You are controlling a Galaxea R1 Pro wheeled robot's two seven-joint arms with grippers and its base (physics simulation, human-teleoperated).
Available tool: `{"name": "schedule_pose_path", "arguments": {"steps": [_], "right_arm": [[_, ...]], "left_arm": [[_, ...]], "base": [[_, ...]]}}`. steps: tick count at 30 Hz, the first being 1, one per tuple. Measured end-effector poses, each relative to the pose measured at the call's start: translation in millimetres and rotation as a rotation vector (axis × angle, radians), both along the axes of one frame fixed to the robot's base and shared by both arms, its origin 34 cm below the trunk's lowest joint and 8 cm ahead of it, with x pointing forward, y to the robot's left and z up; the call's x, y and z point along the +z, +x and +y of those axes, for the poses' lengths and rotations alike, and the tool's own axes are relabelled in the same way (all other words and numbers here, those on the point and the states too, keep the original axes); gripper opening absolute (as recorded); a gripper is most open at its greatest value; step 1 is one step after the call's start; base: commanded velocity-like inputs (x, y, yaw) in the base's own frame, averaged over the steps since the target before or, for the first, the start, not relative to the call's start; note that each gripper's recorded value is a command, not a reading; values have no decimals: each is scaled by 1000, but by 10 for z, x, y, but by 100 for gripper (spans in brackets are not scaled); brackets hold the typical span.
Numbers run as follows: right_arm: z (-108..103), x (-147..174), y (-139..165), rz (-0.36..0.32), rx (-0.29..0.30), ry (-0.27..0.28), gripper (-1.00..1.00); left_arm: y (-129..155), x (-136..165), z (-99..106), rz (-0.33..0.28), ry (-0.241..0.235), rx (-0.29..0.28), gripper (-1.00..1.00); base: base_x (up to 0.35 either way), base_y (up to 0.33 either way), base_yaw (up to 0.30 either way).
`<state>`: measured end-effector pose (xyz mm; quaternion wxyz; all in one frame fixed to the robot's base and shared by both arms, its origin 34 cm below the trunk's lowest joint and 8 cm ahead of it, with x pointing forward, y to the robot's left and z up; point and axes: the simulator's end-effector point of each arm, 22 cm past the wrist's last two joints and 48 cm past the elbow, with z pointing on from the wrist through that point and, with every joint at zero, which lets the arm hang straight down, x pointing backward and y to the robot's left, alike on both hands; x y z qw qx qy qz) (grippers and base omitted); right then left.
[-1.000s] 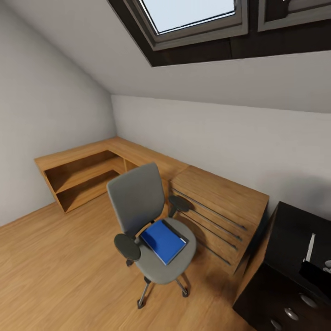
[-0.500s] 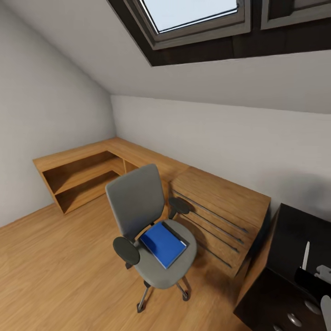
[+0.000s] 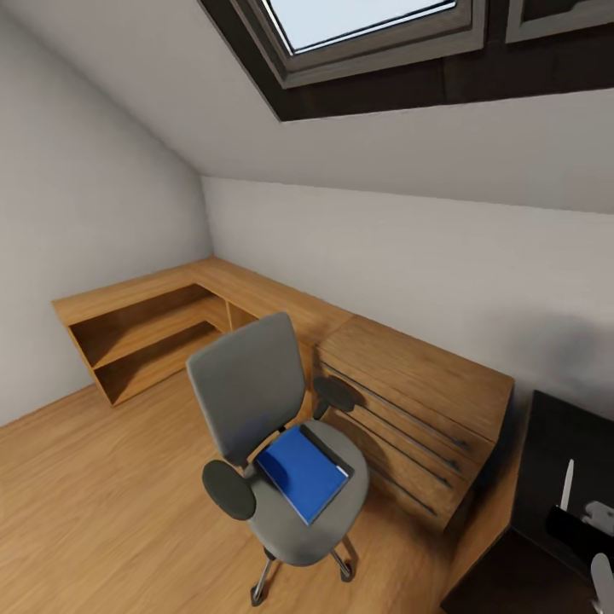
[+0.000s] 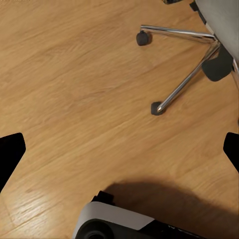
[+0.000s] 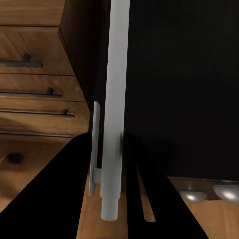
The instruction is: In the bedroom, organize the workspace by keeping the computer under the desk, ensuring the monitor is on the desk, placing the keyboard on the desk next to the monitor, placing the mouse on the desk next to the keyboard, moving the folder from the swivel chair onto the desk next to the mouse, stacking the notebook on top of the folder with the pen on top of the notebook, and positioning the swivel chair next to the desk.
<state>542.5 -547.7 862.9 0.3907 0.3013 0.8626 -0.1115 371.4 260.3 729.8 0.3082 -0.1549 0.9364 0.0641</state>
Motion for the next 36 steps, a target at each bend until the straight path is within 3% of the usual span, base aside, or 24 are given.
{"name": "schedule_pose_path", "arguments": {"steps": [5, 6, 11, 20, 29, 36], "right_arm": [[-145, -161, 106, 16, -21, 14, -100], [-254, -241, 177, 15, -37, 14, -100], [-331, -325, 201, 20, -49, 14, -100], [-341, -565, 393, 63, -18, -37, -100], [-368, -709, 513, 88, -24, -16, -100], [-463, -745, 390, 131, -79, -46, -100]], "left_arm": [[0, -1, 0, 0, 0, 0, 100], [0, -2, 0, 1, 0, 0, 100], [-1, -1, 0, 0, 0, 0, 100], [-1, -1, -4, 0, -1, 0, 100], [-1, -1, -29, 0, -3, -5, 100], [-2, -2, -129, 0, -12, -29, 100]], "base": [[6, 0, 0], [0, 0, 0], [0, 0, 0], [0, 0, 0], [0, 0, 0], [0, -50, 0]]}}
